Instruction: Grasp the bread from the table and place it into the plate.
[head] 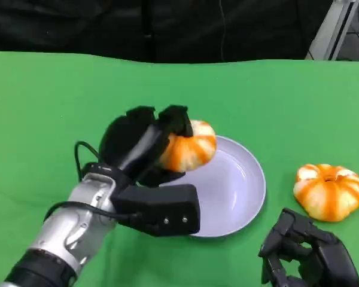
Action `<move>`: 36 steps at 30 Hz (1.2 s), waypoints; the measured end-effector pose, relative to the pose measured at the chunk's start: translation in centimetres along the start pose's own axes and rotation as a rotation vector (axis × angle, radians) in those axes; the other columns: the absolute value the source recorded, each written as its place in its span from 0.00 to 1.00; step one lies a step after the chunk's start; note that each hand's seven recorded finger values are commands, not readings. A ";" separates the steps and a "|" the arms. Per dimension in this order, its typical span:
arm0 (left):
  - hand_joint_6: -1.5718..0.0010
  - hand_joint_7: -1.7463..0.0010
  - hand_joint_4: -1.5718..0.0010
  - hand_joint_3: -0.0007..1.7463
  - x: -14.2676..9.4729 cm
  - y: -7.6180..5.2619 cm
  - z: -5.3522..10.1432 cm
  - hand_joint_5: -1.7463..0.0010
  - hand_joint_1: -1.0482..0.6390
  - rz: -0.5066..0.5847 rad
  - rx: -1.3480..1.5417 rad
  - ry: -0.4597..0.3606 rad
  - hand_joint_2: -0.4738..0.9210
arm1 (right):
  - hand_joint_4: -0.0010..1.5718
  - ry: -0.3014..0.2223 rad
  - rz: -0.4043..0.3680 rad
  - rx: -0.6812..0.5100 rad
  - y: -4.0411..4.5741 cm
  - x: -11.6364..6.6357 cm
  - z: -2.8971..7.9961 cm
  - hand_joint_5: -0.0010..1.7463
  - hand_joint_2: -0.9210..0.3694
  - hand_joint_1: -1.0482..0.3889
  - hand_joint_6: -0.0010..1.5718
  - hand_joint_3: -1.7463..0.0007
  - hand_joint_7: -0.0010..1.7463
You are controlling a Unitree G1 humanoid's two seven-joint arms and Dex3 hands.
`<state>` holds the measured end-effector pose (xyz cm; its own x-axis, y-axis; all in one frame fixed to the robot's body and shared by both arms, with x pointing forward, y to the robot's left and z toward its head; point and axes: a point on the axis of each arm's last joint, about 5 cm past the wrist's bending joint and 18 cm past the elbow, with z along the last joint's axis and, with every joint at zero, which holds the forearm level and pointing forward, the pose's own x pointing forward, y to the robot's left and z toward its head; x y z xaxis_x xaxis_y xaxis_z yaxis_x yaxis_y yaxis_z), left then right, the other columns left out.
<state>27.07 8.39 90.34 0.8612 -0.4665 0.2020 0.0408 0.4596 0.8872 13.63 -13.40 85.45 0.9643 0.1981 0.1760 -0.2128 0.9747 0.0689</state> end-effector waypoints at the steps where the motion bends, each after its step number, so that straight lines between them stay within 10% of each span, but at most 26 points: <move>1: 0.66 0.00 0.55 0.34 0.1 -0.3 0.1 0.00 0.60 -0.012 -0.001 0.002 0.86 | 0.52 0.001 -0.001 0.000 0.00 0.0 0.0 1.00 0.24 0.64 0.49 0.37 0.88; 29: 0.66 0.00 0.54 0.28 0.6 -1.7 0.9 0.00 0.60 -0.063 -0.026 0.000 0.90 | 0.52 -0.004 0.001 0.001 0.07 0.0 0.1 1.00 0.24 0.63 0.48 0.36 0.88; 36: 0.67 0.00 0.56 0.16 -0.2 -4.5 0.5 0.00 0.59 -0.189 -0.017 0.047 0.98 | 0.52 -0.004 0.000 0.010 0.34 -0.2 0.1 1.00 0.24 0.63 0.48 0.36 0.88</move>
<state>26.48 6.02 86.52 0.8602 -0.5098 0.0125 0.2121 0.3799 0.9004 13.36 -13.12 85.57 0.9636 0.1977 0.1799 -0.2144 0.9736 0.0787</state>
